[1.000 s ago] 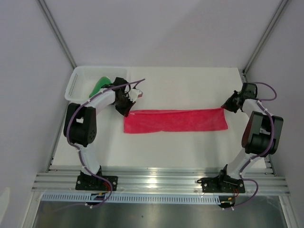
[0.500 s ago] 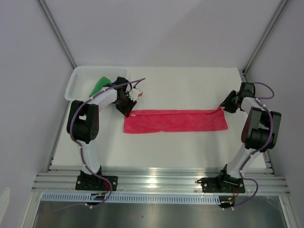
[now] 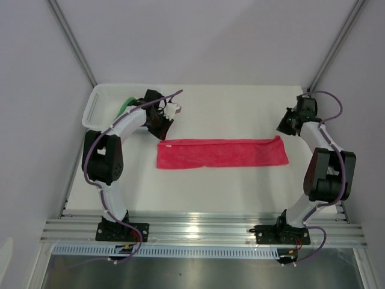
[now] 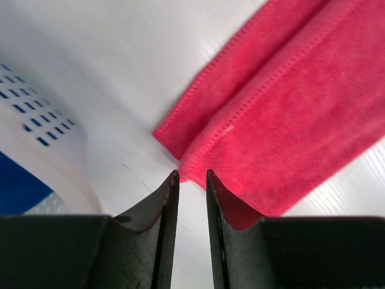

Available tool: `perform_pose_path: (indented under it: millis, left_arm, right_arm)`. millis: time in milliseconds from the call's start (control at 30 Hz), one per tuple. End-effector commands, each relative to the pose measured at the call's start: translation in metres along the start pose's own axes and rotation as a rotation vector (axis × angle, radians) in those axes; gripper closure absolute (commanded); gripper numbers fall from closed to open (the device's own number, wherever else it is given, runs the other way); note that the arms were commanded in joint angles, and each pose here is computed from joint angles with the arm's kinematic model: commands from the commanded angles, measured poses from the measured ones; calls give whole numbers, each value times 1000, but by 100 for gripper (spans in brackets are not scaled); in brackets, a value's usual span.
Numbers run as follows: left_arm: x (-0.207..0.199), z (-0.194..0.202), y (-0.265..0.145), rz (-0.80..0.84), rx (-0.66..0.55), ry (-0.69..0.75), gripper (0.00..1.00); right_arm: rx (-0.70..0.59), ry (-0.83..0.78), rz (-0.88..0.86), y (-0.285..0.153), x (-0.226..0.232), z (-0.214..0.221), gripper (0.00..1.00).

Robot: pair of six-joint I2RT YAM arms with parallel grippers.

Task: Roll the towels
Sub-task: Fold the towel

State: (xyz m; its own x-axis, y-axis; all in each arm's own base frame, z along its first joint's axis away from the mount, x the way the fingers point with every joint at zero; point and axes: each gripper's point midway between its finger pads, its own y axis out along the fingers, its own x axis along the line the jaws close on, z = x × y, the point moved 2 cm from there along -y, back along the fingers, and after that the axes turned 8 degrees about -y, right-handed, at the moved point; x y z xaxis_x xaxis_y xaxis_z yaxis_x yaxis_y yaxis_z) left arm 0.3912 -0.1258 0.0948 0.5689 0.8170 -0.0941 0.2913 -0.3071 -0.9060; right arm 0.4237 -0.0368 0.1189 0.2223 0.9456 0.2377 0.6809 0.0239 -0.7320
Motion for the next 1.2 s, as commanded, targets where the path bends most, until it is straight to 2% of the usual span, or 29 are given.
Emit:
perform_pose_path:
  millis: [0, 33, 133, 300, 367, 567, 833, 1167]
  left_arm:
    - [-38, 14, -14, 96, 16, 18, 73]
    - [-42, 19, -9, 103, 31, 23, 73]
    - [-45, 32, 8, 112, 86, 12, 73]
    - [-36, 40, 26, 80, 146, 3, 73]
    - [-34, 39, 26, 68, 142, 9, 72]
    - [-26, 45, 27, 25, 185, 7, 71]
    - [-20, 50, 27, -4, 252, -5, 69]
    - [-20, 49, 27, -2, 257, 14, 69]
  right_arm:
    - [53, -103, -116, -12, 42, 30, 97]
    - [87, -102, -156, -11, 52, 43, 100]
    - [145, -102, -236, -3, 78, 64, 100]
    - [190, -232, -470, 3, 149, 89, 100]
    - [214, -265, -508, 12, 161, 97, 100]
    - [295, -246, -497, 37, 170, 115, 100]
    - [315, -231, -451, 51, 167, 117, 100]
    - [265, -210, -428, 63, 174, 95, 100]
